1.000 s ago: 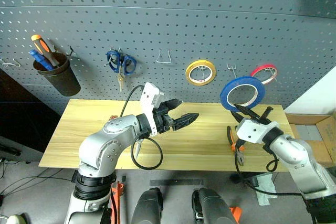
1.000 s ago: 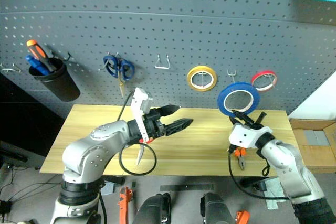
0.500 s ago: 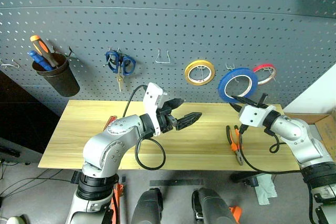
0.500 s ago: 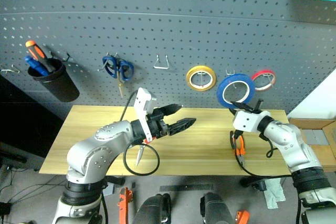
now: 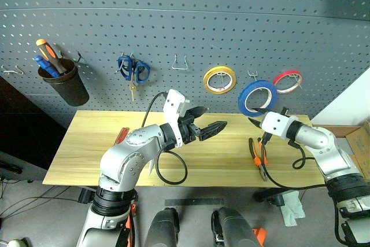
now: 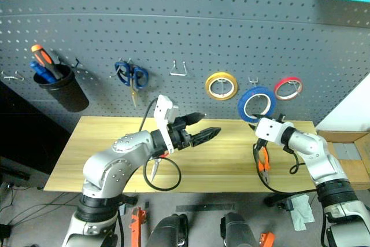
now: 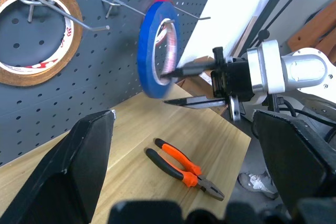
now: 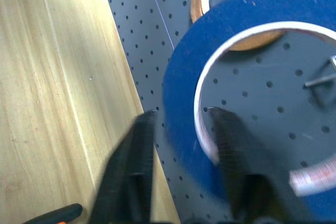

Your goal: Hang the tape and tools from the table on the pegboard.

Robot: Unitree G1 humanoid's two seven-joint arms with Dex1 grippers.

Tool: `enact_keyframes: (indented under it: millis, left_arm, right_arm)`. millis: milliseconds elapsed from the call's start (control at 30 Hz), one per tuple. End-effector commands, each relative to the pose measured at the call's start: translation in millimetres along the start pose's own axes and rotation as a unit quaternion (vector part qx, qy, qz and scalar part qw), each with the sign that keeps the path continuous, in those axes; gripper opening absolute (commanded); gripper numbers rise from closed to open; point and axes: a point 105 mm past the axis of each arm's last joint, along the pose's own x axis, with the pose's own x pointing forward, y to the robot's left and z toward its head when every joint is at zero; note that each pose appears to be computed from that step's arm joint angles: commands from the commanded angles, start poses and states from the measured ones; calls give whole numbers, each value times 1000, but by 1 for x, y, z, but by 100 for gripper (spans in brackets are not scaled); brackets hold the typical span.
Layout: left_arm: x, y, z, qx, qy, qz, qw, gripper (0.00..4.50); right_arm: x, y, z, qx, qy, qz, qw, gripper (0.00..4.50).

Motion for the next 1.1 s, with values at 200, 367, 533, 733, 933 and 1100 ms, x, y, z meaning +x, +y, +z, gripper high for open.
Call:
enact_keyframes:
  millis: [200, 367, 533, 733, 933, 1100]
  left_arm:
    - [2, -7, 6, 18, -13, -17, 1000, 450]
    - [3, -7, 5, 18, -14, -18, 1000, 450]
    - [1, -8, -1, 17, -8, -18, 1000, 450]
    - [-11, -9, -21, 16, 23, -12, 1000, 450]
    - [-36, -10, -55, 22, 75, 9, 997, 450]
    - [-37, -17, -65, 30, 90, 6, 995, 450]
  right_arm:
    - [-10, -14, 3, -1, -2, -41, 999, 443]
    - [-15, -9, 4, 11, 1, -41, 999, 443]
    - [-31, 5, 1, 42, 22, -42, 998, 443]
    - [-47, 26, 14, 83, 33, -30, 996, 443]
    - [-49, 49, 14, 202, 90, -31, 975, 443]
    - [-42, 59, -4, 336, 164, -49, 926, 443]
